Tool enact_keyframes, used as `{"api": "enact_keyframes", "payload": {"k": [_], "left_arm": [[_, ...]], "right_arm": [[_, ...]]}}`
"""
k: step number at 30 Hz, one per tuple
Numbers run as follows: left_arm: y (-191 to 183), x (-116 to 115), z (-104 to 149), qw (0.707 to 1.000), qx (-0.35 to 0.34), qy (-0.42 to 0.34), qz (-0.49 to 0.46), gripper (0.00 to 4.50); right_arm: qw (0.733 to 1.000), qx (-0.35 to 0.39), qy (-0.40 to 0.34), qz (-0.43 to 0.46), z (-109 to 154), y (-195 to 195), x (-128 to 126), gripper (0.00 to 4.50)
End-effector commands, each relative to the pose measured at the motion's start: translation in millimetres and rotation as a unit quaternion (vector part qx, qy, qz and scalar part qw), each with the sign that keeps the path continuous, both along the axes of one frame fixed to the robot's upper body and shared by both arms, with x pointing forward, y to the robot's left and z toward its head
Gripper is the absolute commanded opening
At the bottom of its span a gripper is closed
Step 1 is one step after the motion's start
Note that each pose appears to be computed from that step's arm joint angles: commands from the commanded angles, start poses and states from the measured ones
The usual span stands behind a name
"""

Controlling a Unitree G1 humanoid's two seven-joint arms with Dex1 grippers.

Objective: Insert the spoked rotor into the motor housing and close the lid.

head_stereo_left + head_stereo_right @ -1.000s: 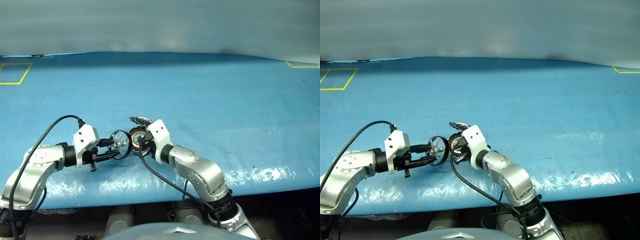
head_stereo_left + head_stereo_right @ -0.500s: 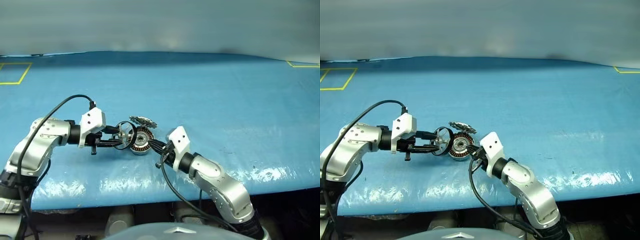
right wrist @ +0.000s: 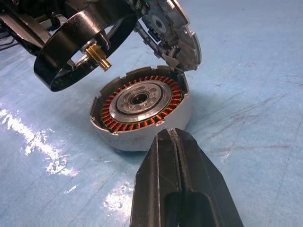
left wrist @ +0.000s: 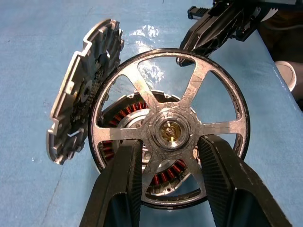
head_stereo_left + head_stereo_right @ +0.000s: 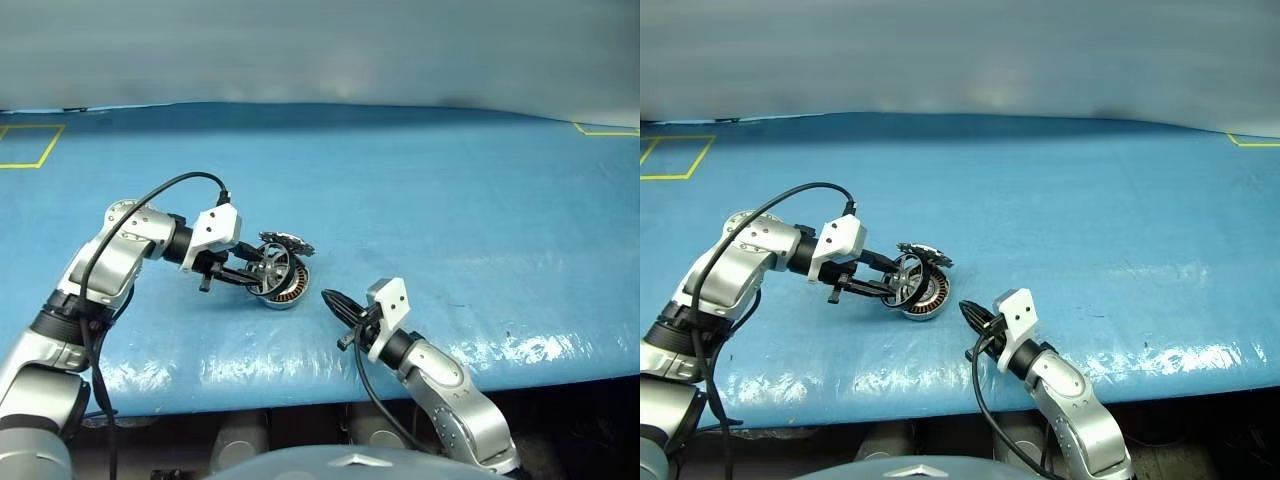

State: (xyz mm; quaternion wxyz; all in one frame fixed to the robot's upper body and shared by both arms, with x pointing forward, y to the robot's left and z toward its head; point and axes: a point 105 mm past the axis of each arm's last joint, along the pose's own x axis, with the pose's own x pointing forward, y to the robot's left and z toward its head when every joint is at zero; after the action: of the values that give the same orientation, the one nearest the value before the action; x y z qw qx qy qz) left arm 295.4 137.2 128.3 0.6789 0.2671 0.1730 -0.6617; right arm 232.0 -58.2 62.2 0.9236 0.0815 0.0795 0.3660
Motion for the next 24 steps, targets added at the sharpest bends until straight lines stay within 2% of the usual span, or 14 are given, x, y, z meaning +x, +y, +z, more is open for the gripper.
{"api": "enact_keyframes", "payload": {"k": [1,13,24], "left_arm": [[-5.8,6.4,6.8,1.000,0.008,-0.017,-0.021,1.51],[-10.3,22.5,4.1,0.998,0.047,-0.021,-0.040,1.51],[-16.1,27.1,2.5,0.996,0.058,-0.029,-0.053,1.51]], "right_arm": [[1.000,0.008,-0.018,-0.002,4.4,-2.2,-1.0,0.00],[0.999,0.005,-0.036,-0.008,0.0,-5.4,-4.0,0.00],[0.998,0.004,-0.056,0.006,-6.2,-1.6,-7.1,0.00]]}}
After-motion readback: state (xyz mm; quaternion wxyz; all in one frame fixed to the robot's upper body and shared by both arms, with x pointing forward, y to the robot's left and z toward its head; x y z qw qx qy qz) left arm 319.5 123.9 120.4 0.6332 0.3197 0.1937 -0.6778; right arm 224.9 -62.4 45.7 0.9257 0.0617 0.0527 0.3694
